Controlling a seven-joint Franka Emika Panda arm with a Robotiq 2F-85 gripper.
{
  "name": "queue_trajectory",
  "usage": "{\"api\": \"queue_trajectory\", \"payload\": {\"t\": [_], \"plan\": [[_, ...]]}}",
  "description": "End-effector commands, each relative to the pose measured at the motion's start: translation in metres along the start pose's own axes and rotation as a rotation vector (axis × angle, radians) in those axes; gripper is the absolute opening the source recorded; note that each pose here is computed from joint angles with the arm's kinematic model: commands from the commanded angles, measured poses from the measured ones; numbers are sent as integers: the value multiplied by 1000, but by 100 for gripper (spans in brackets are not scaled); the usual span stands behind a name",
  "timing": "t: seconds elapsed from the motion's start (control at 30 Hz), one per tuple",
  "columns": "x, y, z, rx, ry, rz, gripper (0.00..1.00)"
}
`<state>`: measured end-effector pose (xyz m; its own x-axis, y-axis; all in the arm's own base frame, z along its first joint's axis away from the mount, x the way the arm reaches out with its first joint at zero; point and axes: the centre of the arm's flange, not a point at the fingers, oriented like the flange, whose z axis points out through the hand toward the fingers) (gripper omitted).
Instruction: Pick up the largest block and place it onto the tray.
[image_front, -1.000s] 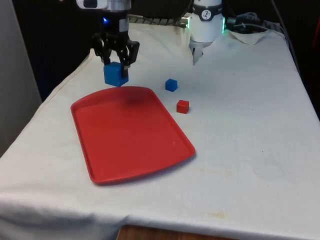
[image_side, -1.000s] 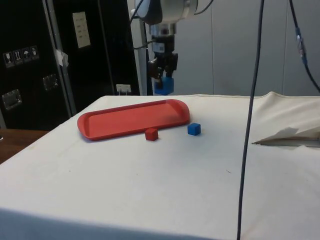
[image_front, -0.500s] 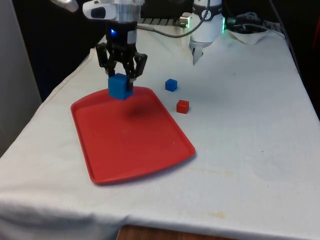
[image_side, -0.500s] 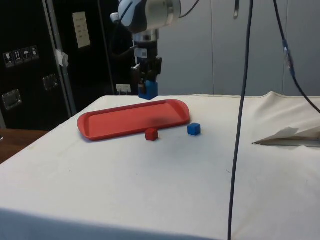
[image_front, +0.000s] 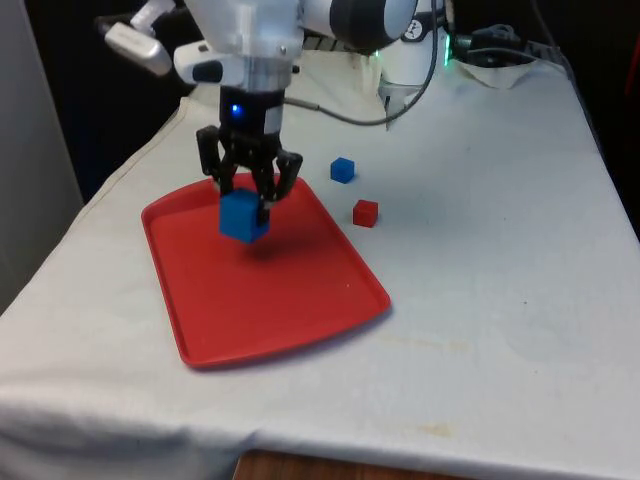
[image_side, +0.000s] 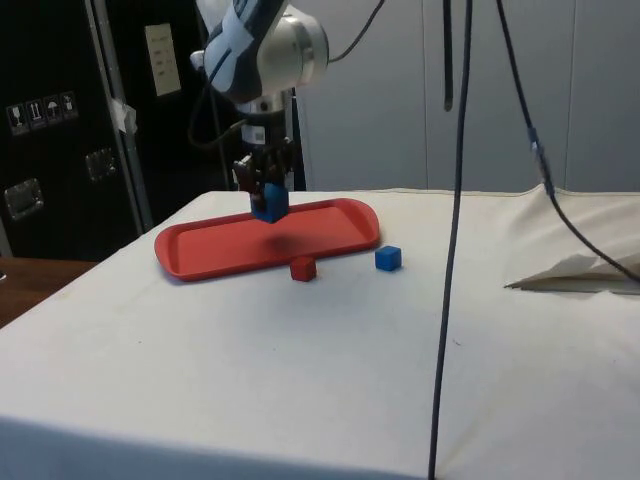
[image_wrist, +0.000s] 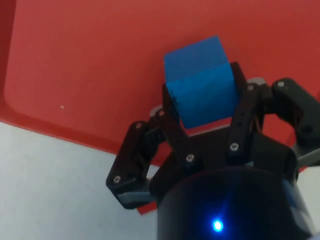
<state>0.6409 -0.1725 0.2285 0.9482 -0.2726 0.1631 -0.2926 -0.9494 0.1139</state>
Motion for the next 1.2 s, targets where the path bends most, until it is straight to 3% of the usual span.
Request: {"api": "queue_trajectory", "payload": {"t": [0.0, 0.03, 0.17, 0.27, 0.3, 0.43, 0.73, 0.8, 0.83, 0.93, 0.97, 1.07, 1.1, 1.17], "plan": [[2, 1, 6, 12, -2, -1, 0], [1, 0, 4, -1, 0, 1, 0], [3, 5, 21, 24, 5, 2, 0], [2, 3, 26, 35, 7, 5, 0], [1, 5, 27, 24, 0, 5, 0], [0, 2, 33, 49, -2, 11, 0], [3, 0, 31, 42, -5, 10, 1], [3, 1, 31, 40, -4, 11, 15], [3, 0, 31, 40, -4, 10, 35], [3, 1, 30, 38, -2, 9, 65], [3, 1, 31, 39, -4, 11, 65], [3, 1, 30, 38, -3, 10, 95], [3, 1, 30, 38, -3, 10, 100], [3, 1, 30, 38, -3, 10, 100]]}}
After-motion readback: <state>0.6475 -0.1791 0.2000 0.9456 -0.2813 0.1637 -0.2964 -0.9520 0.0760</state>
